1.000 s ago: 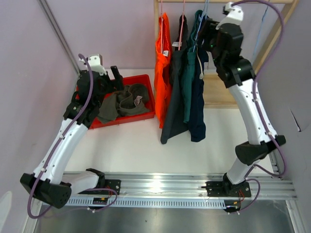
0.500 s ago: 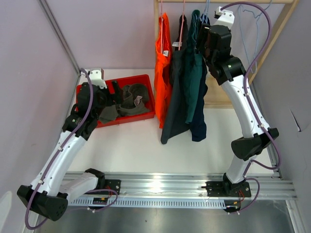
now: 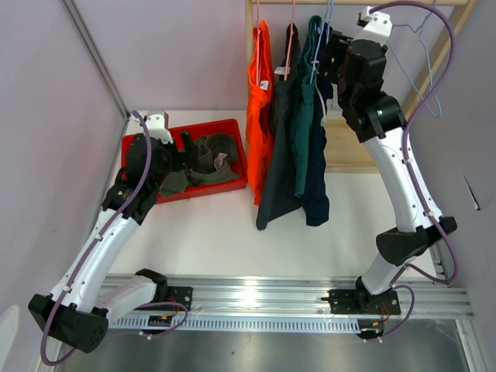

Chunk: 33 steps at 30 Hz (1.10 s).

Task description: Remove the shorts from the hanger

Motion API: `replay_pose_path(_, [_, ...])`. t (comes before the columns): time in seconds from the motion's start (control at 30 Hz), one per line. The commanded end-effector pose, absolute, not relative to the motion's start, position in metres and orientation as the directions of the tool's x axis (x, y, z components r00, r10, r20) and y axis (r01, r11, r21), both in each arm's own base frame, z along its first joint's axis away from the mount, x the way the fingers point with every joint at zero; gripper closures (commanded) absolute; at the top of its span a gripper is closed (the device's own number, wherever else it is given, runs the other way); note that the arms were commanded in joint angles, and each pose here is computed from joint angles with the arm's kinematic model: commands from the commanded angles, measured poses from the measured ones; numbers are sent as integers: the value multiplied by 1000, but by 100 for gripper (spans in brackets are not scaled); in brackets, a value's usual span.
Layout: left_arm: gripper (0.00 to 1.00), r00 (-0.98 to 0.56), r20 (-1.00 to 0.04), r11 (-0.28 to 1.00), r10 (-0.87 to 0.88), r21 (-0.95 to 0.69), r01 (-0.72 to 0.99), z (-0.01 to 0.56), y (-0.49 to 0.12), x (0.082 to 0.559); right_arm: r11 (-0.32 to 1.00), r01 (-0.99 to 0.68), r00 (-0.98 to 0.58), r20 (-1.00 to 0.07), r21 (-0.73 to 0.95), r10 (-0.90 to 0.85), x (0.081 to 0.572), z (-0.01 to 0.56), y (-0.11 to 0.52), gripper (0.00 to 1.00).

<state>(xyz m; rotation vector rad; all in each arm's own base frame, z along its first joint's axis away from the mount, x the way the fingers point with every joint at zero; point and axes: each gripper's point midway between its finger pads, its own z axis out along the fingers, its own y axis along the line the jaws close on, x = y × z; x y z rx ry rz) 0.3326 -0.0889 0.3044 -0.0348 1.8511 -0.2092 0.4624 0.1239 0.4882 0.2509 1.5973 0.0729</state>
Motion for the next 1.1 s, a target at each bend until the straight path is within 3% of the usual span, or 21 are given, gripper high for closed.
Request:
replay_pose_path(0.0, [1,-254,-958,979,-135,-169,116,314,-94,333,958,114,93,-963,262,252,444,529,113,23])
replay_pose_path(1.07, [1,-245,-959,979,-145,-175,106,316,-89,328,960,156,-29,-971,232,239,498,456,116,30])
